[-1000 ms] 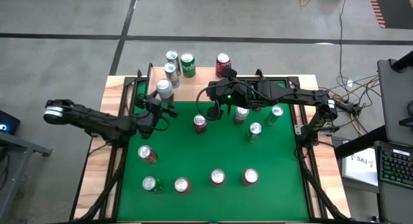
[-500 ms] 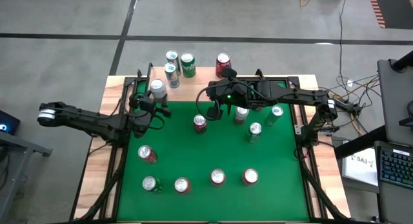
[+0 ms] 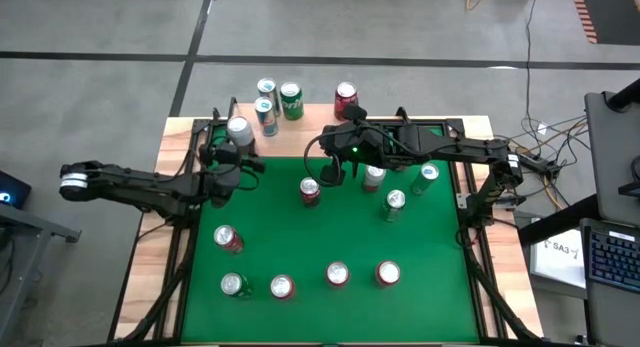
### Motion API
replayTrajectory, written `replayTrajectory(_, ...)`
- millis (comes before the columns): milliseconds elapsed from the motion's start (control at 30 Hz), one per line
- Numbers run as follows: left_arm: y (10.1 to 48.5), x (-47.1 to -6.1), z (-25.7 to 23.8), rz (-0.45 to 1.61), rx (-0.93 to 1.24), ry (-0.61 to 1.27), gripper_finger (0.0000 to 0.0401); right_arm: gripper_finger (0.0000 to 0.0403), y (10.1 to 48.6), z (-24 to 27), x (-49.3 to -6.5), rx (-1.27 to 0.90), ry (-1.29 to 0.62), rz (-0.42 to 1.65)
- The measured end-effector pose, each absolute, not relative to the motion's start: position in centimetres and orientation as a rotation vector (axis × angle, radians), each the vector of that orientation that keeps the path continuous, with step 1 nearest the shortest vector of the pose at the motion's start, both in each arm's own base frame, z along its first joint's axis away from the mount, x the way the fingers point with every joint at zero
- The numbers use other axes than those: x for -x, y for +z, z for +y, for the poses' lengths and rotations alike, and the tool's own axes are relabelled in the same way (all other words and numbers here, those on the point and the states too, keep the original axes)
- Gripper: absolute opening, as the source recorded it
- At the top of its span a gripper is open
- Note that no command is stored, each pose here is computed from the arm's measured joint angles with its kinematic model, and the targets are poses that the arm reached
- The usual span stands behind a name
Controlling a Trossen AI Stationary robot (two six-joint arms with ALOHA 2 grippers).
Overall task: Place canned beverage on shelf
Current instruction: Put the green can on the shelf
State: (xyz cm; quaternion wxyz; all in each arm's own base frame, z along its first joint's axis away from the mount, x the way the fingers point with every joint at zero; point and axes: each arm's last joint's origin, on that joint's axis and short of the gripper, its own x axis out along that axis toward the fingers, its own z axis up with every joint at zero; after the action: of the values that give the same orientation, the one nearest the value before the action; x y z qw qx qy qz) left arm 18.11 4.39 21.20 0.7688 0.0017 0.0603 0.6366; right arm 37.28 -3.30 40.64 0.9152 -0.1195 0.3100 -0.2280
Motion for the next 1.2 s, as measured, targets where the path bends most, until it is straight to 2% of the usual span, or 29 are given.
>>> replayTrajectory(367, 21.2, -18.1, 4.4, 0.128, 0.002, 1.374, 0.0303, 0.0012, 40.7, -3.3, -37.3, 0.244, -0.470, 0.630)
replayTrajectory(800, 21.6, -18.1, 4.8, 0.110, 0.010, 1.387, 0.0351, 0.0012, 40.7, -3.3, -37.4, 0.243, -0.471, 0.626)
replayTrajectory(1200, 25.0, -18.3, 4.5, 0.125, -0.040, 1.368, 0.0353, 0.0012, 40.7, -3.3, -37.4, 0.243, -0.472, 0.626)
